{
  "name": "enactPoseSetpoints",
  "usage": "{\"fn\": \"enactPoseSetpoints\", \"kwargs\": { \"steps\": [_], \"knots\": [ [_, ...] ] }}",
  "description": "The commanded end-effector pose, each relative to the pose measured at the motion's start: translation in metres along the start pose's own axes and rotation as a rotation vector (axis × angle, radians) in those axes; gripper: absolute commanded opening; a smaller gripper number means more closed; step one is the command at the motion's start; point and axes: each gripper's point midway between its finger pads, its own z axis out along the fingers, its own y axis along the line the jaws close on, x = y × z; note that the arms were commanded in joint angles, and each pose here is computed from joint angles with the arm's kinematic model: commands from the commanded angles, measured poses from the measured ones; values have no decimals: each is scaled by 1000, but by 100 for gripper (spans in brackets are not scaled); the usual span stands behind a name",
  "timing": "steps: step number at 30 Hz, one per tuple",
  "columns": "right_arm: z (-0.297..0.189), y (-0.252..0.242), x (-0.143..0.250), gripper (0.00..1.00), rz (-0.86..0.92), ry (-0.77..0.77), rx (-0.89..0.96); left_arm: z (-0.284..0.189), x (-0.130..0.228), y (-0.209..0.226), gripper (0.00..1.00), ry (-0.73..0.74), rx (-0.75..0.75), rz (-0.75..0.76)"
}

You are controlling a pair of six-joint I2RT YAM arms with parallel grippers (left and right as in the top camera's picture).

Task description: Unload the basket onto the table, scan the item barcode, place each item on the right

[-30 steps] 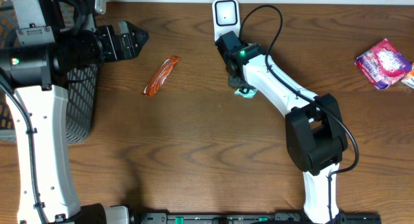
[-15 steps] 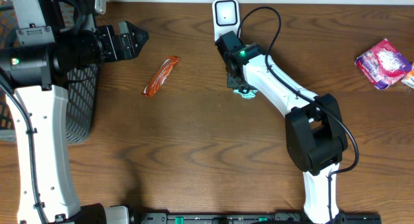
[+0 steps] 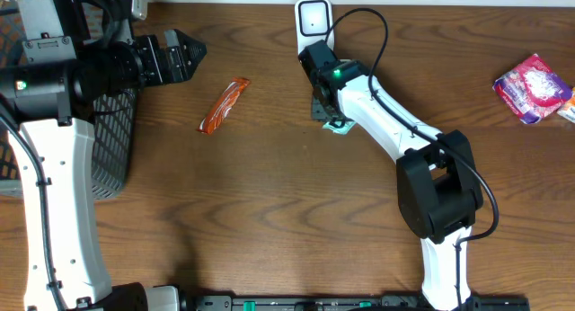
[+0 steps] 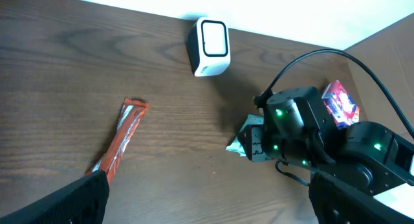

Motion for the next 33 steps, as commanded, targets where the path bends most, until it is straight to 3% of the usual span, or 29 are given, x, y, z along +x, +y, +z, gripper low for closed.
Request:
{"fn": "enactPoseSetpoints", "kwargs": {
  "steps": [1, 17, 33],
  "knots": [
    [-3, 26, -1, 37, -75, 16, -122, 0, -1, -1, 98, 0, 8, 1],
    [-10, 61, 0, 36, -111, 29, -308, 0, -1, -1, 98, 0, 8, 0],
    [2, 71, 8, 37, -136, 43, -307, 0, -1, -1, 98, 0, 8, 0]
  ]
}}
